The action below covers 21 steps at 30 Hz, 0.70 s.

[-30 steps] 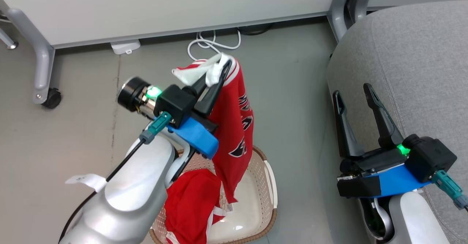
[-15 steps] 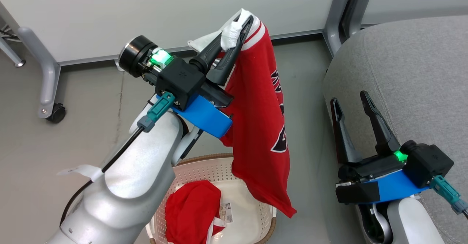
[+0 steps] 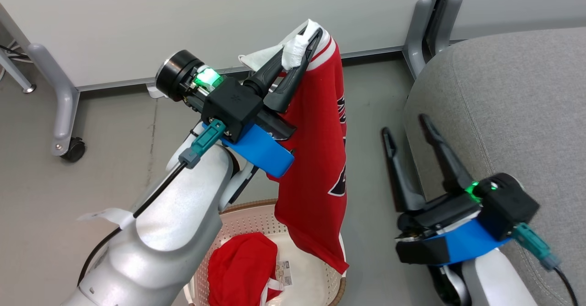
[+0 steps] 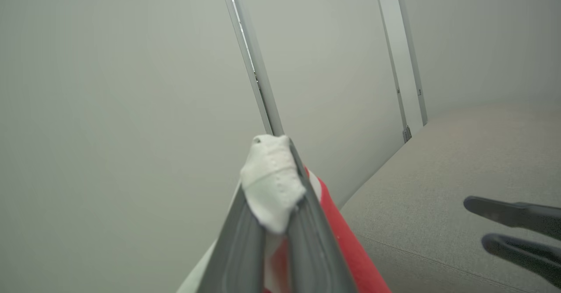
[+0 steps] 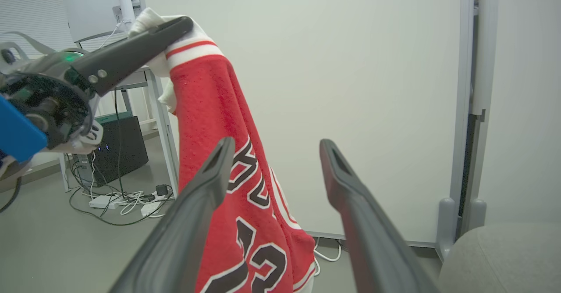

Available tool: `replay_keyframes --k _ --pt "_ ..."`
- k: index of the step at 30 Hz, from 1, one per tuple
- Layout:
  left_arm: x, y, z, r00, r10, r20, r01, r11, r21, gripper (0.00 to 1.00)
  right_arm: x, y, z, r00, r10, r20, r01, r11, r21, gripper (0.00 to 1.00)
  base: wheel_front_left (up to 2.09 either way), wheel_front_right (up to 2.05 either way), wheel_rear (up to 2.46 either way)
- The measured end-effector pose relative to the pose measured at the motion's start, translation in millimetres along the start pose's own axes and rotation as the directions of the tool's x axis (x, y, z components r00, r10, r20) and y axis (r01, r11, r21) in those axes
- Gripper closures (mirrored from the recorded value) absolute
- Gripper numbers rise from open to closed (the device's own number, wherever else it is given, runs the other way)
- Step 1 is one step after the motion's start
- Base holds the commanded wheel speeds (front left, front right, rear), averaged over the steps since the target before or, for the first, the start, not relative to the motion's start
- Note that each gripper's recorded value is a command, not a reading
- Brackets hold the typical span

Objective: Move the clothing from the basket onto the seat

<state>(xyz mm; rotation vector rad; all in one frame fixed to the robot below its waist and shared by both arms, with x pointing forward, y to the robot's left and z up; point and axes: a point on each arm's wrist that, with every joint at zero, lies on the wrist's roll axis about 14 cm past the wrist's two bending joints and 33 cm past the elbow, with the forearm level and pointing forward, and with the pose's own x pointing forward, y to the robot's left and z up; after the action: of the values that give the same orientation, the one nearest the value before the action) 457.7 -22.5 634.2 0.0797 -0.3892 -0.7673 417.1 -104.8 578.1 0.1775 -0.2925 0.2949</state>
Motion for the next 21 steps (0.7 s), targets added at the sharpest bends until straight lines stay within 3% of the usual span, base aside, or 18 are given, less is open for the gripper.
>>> replay_keyframes --k 4,11,21 --pt "-2 0 -1 1.0 0.002 -0.007 -0.002 1.0 -0.002 1.0 12 33 6 0.994 0.107 0.02 -0.107 0.994 -0.007 0.0 0.0 0.0 0.0" --pt "-3 -1 -2 1.0 0.003 -0.01 -0.003 1.0 -0.004 1.0 24 62 1 0.978 0.207 0.009 -0.207 0.978 -0.024 0.0 0.0 0.0 0.0" --pt "-4 -3 -4 1.0 0.001 -0.013 -0.001 1.0 -0.009 1.0 44 67 -28 0.965 0.25 -0.08 -0.256 0.964 -0.07 0.0 0.0 0.0 0.0"
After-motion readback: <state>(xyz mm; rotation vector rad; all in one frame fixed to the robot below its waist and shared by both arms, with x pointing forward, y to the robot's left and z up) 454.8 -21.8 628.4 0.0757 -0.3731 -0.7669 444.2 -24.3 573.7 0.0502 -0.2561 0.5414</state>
